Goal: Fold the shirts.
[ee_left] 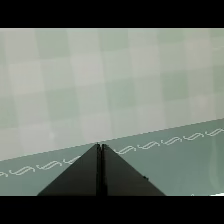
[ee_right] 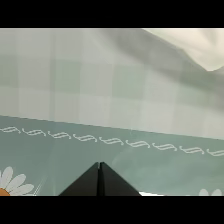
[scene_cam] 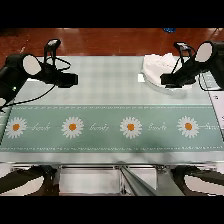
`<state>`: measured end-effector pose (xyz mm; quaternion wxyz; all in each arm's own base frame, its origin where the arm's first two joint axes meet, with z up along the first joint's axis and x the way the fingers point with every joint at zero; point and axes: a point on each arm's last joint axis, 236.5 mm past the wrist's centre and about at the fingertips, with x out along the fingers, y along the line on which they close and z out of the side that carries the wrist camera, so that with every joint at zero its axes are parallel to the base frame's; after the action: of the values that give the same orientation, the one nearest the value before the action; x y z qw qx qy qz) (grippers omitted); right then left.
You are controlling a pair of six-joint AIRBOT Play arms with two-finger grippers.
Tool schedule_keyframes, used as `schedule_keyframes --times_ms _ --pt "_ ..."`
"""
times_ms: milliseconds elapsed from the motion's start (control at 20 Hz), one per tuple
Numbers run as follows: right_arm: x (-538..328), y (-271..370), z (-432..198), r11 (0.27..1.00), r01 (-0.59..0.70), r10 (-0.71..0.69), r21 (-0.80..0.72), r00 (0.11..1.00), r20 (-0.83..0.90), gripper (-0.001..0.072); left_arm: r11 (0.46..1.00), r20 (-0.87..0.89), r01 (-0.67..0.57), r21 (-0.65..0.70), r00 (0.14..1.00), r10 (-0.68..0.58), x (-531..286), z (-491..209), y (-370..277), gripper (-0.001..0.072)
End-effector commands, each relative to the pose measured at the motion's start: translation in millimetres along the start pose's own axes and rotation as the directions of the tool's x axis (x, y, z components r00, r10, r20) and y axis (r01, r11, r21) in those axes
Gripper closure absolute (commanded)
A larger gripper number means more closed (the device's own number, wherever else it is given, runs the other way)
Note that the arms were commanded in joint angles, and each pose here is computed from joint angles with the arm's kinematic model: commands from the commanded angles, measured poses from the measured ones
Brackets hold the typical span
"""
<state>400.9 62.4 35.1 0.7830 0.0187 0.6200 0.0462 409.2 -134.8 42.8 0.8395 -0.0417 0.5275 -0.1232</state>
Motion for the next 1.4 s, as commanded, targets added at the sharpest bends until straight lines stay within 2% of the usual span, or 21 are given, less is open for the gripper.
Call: schedule_keyframes --times_ms 0,650,950,1200,1250,1350 --pt "-0.3 0.5 0.3 1.000 0.000 0.000 -0.001 1.000 0.001 0.0688 1.000 -0.001 0.000 -0.001 1.000 0.000 0.4 -0.1 0.3 0.0688" --pt "-0.3 0.6 1.9 1.000 -0.001 0.001 -0.001 1.000 0.008 0.0688 1.000 -0.001 0.000 0.000 1.000 0.000 0.4 -0.1 0.3 0.0688" --pt "-8.8 -6.7 64.8 0.999 0.036 -0.030 -0.017 0.962 0.273 0.0688 1.000 0.079 0.005 -0.001 0.997 -0.005 1.4 19.0 -0.8 0.0688" --pt "-29.8 -2.9 116.7 0.999 0.030 -0.014 -0.025 0.871 0.491 0.0687 1.000 0.159 0.008 -0.003 0.987 -0.007 7.3 39.6 -0.3 0.0677" --pt "-33.5 -3.6 126.3 0.999 0.036 -0.016 -0.028 0.848 0.529 0.0663 1.000 0.180 0.008 -0.004 0.984 -0.007 9.6 45.1 0.0 0.0584" --pt "-34.2 -4.5 142.0 0.999 0.043 -0.019 -0.029 0.813 0.582 0.0359 1.000 0.209 0.012 -0.005 0.978 -0.011 14.4 52.7 -0.8 0.0215"
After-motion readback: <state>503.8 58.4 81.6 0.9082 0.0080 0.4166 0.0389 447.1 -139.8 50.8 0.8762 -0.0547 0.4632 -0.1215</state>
